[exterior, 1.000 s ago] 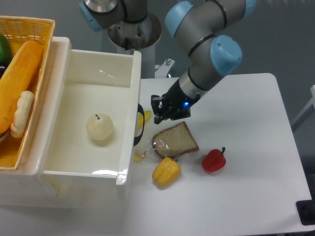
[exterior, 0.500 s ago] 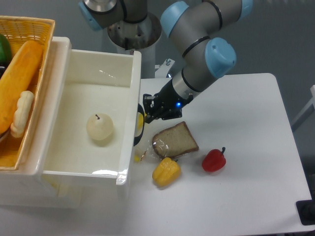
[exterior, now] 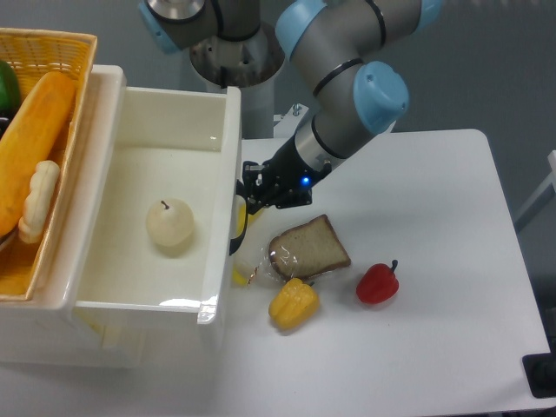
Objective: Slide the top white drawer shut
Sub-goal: 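Push the white drawer inward into the cabinet with the gripper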
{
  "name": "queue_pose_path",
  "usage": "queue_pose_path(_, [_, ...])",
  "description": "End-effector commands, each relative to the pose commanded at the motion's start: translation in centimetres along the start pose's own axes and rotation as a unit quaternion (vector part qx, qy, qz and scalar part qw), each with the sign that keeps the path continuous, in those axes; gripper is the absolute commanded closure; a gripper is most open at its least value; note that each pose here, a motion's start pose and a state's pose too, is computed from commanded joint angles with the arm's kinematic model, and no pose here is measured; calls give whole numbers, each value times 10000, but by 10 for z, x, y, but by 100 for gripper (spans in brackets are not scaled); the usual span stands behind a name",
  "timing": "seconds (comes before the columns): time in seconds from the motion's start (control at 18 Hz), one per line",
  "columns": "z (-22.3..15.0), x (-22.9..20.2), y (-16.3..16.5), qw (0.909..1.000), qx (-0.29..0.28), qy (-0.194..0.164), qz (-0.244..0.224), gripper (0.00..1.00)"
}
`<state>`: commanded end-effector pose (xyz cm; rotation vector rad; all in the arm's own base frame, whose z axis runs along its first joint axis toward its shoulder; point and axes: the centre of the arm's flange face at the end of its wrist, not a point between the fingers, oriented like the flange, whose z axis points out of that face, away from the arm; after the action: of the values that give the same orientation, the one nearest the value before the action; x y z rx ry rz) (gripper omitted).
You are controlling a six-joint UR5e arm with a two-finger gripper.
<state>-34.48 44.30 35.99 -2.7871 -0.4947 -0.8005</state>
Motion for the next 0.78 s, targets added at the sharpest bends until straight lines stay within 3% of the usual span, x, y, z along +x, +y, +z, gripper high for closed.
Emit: queue_pose_path(0.78, [40, 66, -17, 9995, -289, 32, 103, 98])
